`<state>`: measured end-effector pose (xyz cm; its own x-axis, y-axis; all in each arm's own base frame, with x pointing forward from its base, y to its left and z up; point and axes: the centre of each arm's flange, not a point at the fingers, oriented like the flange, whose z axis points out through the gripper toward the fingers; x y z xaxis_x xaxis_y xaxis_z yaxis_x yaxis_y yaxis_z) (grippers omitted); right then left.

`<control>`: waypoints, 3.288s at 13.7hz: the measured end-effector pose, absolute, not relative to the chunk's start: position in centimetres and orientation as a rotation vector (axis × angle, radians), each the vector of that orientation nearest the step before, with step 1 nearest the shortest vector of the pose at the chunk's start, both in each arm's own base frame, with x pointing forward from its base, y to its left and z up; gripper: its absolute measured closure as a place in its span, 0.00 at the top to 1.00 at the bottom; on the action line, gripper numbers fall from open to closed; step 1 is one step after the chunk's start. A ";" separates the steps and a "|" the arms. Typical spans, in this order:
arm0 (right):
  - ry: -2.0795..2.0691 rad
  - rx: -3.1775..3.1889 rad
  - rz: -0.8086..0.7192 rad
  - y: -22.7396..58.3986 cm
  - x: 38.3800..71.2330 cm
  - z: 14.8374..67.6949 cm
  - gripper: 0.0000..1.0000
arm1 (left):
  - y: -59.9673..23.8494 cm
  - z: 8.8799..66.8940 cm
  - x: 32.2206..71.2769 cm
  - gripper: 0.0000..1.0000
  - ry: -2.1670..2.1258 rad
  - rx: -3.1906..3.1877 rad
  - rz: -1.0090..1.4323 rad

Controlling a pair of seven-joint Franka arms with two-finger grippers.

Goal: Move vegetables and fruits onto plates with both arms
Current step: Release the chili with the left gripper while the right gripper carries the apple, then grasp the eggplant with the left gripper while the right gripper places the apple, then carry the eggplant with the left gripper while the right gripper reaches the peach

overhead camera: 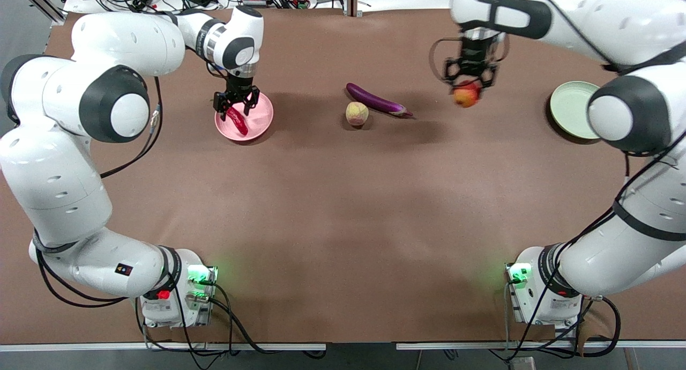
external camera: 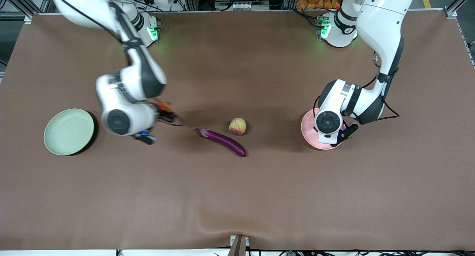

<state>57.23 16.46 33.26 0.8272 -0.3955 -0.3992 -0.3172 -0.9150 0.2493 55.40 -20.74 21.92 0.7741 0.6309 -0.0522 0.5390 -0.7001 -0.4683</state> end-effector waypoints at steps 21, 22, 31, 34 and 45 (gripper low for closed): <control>0.159 3.110 -0.708 -26.4 55.3 22.4 1.00 | -49.9 21.7 58.8 1.00 -1.782 -2.951 -0.220; 0.139 3.140 -0.743 -25.9 55.5 23.1 1.00 | -49.9 20.9 58.9 1.00 -1.783 -2.953 -0.225; -0.271 3.127 -1.077 -16.5 58.4 28.7 1.00 | -53.0 16.7 55.8 0.87 -1.718 -2.961 -0.262; -0.408 3.129 -1.135 -13.0 59.3 30.7 1.00 | -53.0 16.8 55.8 0.53 -1.686 -2.928 -0.303; -0.868 3.075 -1.334 3.0 61.6 34.5 1.00 | -38.9 36.3 63.7 0.38 -1.467 -2.781 -0.191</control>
<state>61.55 2.98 34.47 0.5882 -0.3126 -0.7459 -0.5555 -0.8264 -0.0917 63.73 -38.90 36.33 0.5589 0.8228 0.1030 0.8218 -0.5662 0.0638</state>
